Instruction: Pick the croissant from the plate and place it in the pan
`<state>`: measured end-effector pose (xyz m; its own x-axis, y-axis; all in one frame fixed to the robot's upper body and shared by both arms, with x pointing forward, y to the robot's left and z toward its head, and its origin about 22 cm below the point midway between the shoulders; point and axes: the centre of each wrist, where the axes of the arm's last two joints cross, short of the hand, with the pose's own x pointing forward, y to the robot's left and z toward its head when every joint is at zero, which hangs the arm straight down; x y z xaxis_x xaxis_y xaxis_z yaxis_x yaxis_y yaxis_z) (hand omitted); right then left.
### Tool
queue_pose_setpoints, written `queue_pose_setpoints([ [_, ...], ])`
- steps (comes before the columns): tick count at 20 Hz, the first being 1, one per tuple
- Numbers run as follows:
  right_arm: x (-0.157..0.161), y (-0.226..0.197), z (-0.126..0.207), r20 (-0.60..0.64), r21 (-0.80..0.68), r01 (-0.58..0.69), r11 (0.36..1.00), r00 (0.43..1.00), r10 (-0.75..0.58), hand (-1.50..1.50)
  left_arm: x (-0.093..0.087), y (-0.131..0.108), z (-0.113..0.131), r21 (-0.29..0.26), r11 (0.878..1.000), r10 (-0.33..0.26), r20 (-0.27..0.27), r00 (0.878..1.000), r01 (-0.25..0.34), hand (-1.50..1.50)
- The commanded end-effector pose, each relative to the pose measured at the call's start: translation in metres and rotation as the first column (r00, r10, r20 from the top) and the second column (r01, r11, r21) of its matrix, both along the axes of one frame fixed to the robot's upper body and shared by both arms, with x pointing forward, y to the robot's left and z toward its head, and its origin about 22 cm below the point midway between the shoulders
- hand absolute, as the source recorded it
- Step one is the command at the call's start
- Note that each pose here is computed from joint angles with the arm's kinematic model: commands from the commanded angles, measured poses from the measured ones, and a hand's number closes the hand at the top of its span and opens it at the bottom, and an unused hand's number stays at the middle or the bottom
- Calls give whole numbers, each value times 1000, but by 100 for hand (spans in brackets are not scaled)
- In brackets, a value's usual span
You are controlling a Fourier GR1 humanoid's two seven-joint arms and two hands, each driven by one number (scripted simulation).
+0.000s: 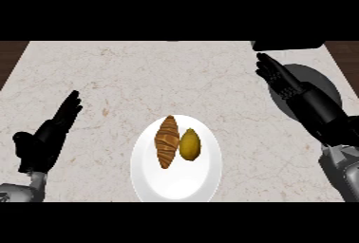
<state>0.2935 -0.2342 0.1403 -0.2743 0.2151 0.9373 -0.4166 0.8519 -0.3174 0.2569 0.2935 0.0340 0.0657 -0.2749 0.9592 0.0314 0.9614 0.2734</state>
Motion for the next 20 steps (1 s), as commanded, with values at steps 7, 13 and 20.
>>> queue_pose_setpoints([
  [7,5,8,-44,158,-45,219,975,965,-209,150,-1,-68,-6,-207,972,-78,169,983,113,0],
  [13,-32,12,-146,102,241,142,960,980,-170,-150,-11,-78,-29,-226,967,-77,183,980,118,0],
  [20,-19,11,-95,183,-23,133,991,975,-126,-150,-7,-81,-18,-237,962,-87,194,977,132,0],
])
